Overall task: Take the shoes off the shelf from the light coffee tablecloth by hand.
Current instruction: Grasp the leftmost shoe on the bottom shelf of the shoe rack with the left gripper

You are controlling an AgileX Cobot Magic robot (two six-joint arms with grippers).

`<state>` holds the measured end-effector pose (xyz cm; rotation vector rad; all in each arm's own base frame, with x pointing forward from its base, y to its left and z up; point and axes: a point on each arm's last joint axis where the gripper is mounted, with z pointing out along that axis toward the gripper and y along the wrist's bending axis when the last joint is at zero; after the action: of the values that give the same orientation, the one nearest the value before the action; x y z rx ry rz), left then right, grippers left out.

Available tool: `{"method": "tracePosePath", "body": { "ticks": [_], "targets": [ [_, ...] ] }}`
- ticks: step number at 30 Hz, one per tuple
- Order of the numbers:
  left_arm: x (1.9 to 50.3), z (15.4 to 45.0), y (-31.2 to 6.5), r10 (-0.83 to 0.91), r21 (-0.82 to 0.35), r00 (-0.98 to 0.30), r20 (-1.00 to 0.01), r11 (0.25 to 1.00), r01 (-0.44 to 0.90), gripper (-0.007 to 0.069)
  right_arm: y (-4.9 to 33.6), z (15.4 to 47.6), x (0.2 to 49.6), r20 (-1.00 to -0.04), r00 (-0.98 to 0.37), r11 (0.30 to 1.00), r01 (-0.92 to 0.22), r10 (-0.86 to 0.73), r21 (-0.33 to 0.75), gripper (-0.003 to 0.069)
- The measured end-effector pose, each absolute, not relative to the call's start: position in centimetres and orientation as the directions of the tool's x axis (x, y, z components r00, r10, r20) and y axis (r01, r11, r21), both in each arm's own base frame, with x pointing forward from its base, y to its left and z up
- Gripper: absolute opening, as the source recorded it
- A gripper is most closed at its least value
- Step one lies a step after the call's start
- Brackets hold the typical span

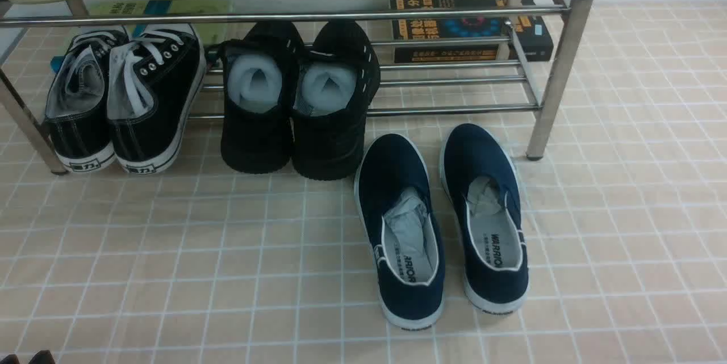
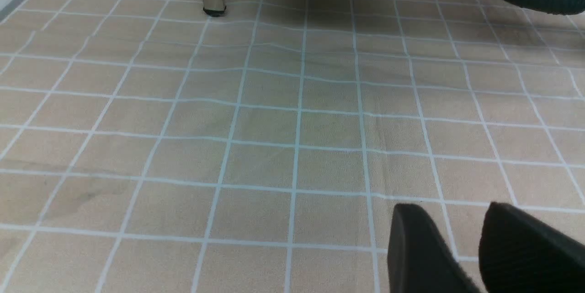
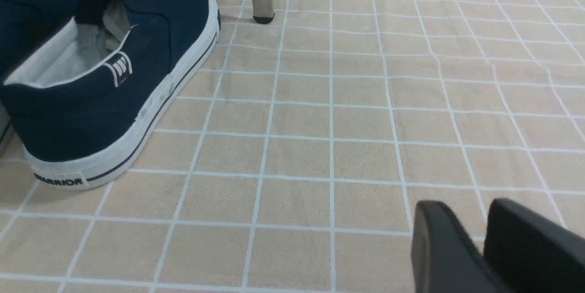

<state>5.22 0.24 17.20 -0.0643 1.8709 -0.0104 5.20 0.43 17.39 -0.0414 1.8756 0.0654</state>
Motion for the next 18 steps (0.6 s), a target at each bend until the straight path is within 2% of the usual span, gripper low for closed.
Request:
{"method": "tracePosePath", "body": {
  "ticks": [6, 7, 9, 12, 14, 16, 17, 18],
  "targets": [
    [5.2, 17.2, 0.2, -0.06, -0.05, -0.295, -0.954, 0.998, -0.041, 0.0239, 0.4, 17.4, 5.2, -0.954, -0.301, 0.998, -0.062, 0.005, 0.024, 0.0188],
    [5.2, 17.2, 0.2, -0.093, -0.083, -0.294, -0.951, 0.996, -0.044, 0.0239, 0.4, 17.4, 5.2, -0.954, -0.301, 0.998, -0.062, 0.005, 0.024, 0.019],
    [5.3, 17.2, -0.1, -0.239, -0.233, -0.284, -0.929, 0.971, -0.057, 0.0239, 0.4, 17.4, 5.2, -0.954, -0.301, 0.998, -0.062, 0.005, 0.024, 0.0192],
    [5.3, 17.4, -0.7, -0.532, -0.531, -0.264, -0.805, 0.844, -0.082, 0.0239, 0.4, 17.4, 5.2, -0.954, -0.301, 0.998, -0.062, 0.005, 0.024, 0.0197],
    [5.3, 17.6, -1.0, -0.706, -0.708, -0.246, -0.664, 0.699, -0.095, 0.0239, 0.4, 17.4, 5.2, -0.954, -0.301, 0.998, -0.062, 0.005, 0.024, 0.02],
    [5.4, 17.8, -1.1, -0.798, -0.802, -0.228, -0.557, 0.589, -0.1, 0.0239, 0.4, 17.4, 5.2, -0.954, -0.301, 0.998, -0.062, 0.005, 0.024, 0.0203],
    [5.4, 17.9, -1.2, -0.807, -0.812, -0.227, -0.544, 0.575, -0.1, 0.0239, 0.4, 17.4, 5.2, -0.954, -0.301, 0.998, -0.062, 0.005, 0.024, 0.0203],
    [5.4, 18.0, -1.2, -0.837, -0.842, -0.218, -0.501, 0.53, -0.101, 0.0239, 0.4, 17.4, 5.2, -0.954, -0.301, 0.998, -0.062, 0.005, 0.024, 0.0204]
  ]
}}
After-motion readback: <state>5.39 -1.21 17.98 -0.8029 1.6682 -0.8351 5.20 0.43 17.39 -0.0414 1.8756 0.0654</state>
